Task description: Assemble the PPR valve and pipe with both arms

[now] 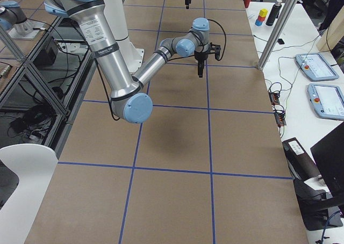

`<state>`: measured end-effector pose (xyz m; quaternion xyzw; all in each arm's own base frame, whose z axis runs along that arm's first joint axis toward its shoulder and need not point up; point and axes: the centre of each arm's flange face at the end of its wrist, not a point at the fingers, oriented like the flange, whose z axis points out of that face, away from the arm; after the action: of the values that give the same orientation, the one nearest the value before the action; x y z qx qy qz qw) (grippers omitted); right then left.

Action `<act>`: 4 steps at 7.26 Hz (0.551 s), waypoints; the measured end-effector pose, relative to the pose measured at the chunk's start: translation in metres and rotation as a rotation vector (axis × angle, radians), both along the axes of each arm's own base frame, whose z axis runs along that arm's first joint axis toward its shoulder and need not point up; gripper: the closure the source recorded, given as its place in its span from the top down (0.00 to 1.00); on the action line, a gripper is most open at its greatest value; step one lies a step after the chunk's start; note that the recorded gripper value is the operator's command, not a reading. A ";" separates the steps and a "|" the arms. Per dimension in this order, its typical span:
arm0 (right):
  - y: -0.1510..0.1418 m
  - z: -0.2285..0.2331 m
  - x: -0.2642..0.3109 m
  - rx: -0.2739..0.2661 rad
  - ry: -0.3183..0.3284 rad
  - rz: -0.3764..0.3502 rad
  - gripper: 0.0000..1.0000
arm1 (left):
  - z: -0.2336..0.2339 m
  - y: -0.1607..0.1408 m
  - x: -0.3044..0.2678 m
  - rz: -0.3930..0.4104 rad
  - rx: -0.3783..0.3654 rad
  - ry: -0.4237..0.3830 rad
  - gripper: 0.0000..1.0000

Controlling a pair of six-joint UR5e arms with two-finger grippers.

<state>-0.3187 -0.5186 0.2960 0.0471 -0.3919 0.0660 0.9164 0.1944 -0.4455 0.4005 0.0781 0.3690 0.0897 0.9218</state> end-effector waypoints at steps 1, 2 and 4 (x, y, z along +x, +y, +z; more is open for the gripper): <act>-0.002 0.036 0.039 0.016 0.029 -0.035 1.00 | 0.025 -0.002 -0.036 0.037 0.032 -0.020 0.99; -0.004 0.075 0.084 0.032 0.048 -0.074 1.00 | 0.050 -0.005 -0.071 0.069 0.052 -0.031 0.99; 0.009 0.158 0.178 0.058 0.059 -0.147 1.00 | 0.099 -0.013 -0.126 0.087 0.044 -0.036 0.99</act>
<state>-0.1409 -0.5101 0.4538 0.0468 -0.3690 -0.0143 0.9282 0.0680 -0.4586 0.4999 0.0805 0.3531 0.1392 0.9216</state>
